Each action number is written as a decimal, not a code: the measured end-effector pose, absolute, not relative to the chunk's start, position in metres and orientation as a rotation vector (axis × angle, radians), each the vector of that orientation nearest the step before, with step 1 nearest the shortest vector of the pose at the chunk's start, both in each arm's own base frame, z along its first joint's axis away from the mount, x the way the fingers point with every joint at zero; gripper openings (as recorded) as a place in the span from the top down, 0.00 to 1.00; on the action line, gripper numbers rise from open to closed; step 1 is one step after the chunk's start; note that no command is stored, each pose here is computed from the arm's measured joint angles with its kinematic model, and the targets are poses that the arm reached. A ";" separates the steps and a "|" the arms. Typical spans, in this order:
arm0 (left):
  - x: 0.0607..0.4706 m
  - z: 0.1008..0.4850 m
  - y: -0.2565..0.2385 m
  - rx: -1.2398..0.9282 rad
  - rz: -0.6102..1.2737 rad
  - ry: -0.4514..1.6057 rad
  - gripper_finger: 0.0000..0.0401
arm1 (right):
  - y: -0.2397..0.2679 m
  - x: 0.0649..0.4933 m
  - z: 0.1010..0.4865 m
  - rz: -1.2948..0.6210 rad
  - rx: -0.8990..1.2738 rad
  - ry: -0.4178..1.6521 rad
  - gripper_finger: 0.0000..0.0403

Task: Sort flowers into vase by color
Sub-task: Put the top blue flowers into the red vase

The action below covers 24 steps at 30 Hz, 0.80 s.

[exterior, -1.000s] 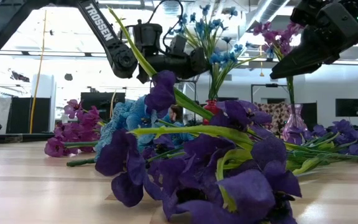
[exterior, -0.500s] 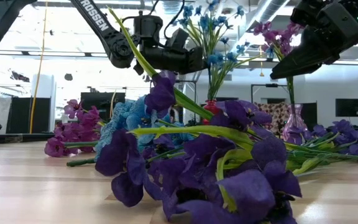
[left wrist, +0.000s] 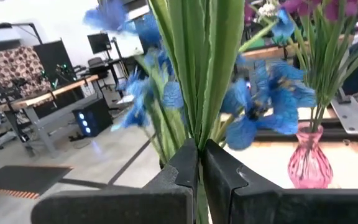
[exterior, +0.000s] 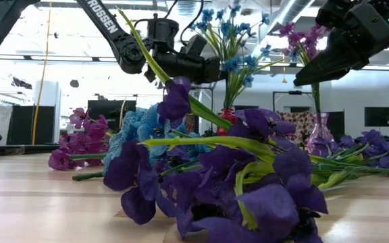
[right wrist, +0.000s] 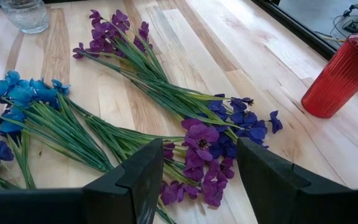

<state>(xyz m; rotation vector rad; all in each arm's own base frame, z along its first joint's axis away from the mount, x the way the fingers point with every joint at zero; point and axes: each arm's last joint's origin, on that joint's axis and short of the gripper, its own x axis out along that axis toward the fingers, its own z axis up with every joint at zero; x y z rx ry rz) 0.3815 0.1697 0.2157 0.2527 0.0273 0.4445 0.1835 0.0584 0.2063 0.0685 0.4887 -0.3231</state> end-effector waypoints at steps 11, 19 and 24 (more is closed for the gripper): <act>0.381 0.206 0.170 0.209 0.433 0.122 1.00 | 0.058 0.183 0.206 -0.323 0.069 0.489 0.43; 0.380 0.196 0.170 0.189 0.454 0.231 1.00 | 0.058 0.183 0.206 -0.323 0.069 0.489 0.43; 0.379 0.191 0.170 0.190 0.450 0.281 1.00 | 0.058 0.183 0.206 -0.323 0.068 0.489 0.43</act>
